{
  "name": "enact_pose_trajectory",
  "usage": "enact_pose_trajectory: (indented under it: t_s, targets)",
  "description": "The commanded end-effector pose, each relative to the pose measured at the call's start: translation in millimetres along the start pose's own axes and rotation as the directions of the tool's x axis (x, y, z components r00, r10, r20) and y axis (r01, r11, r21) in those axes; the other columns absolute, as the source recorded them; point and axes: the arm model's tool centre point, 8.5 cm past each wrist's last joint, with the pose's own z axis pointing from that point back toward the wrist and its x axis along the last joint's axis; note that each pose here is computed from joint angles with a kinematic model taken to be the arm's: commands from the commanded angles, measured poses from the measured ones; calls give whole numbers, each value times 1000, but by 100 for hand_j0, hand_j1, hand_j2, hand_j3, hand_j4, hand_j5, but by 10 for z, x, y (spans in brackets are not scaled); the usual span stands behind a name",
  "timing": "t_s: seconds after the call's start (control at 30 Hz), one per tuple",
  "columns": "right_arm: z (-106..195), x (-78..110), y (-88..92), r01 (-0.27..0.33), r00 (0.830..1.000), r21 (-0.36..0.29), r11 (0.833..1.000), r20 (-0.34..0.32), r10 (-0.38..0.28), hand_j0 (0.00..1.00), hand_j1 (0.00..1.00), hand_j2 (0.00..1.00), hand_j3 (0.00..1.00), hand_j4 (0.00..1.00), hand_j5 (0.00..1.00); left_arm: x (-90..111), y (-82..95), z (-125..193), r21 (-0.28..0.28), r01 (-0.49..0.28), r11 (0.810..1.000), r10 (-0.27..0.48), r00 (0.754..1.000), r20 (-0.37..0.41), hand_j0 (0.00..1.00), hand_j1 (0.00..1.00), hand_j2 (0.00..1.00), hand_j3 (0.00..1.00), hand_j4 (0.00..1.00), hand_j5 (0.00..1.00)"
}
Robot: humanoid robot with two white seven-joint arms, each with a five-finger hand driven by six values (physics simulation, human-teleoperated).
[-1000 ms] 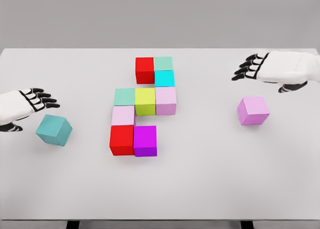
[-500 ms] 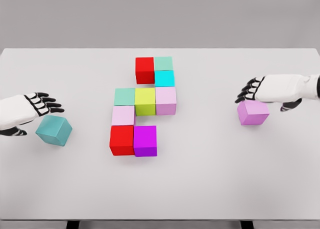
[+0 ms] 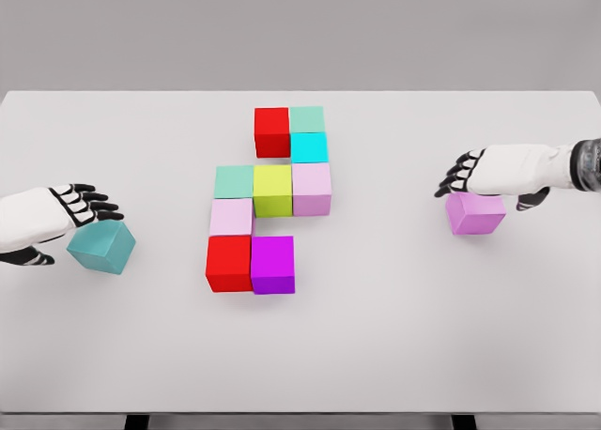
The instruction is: Assemble the squares on the desktop into the number 2
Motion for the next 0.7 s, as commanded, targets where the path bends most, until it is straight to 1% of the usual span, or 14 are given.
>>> enact_pose_trajectory:
  t_s: [0.0, 0.03, 0.1, 0.2, 0.27, 0.33, 0.67]
  targets:
    - [-65, -3, -7, -5, 1000, 4, 1000, -3, 5, 100, 100, 100, 100, 100, 100, -1, 8, 4, 5, -7, 1000, 7, 1000, 0, 100, 100, 100, 100, 100, 100]
    - [-75, -4, -6, -5, 1000, 4, 1000, -3, 5, 100, 100, 100, 100, 100, 100, 15, 4, -2, 6, -9, 1000, 9, 1000, 4, 100, 100, 100, 100, 100, 100]
    - [-114, -19, 48, 3, 1000, 22, 1000, -5, -3, 100, 100, 100, 100, 100, 100, 37, 9, -13, 7, -7, 1000, 7, 1000, 11, 100, 100, 100, 100, 100, 100]
    - [-137, -39, 83, -2, 1000, 39, 999, -14, 2, 100, 100, 100, 100, 100, 100, 59, 13, -38, 13, -9, 1000, 8, 1000, 19, 100, 100, 100, 100, 100, 100]
    - [-145, -34, 86, -2, 1000, 39, 999, -13, 3, 100, 100, 100, 100, 100, 100, 77, 17, -46, 14, -8, 1000, 8, 1000, 25, 100, 100, 100, 100, 100, 100]
    - [-174, -22, 74, -18, 1000, 45, 999, -14, 18, 99, 99, 99, 99, 99, 99, 86, 26, -47, 16, -7, 1000, 7, 1000, 28, 100, 100, 100, 100, 100, 100]
    - [-189, 6, 64, -26, 1000, 44, 999, -8, 26, 97, 97, 97, 97, 97, 97, 145, 22, -124, 32, -16, 999, 15, 999, 48, 100, 100, 100, 100, 100, 100]
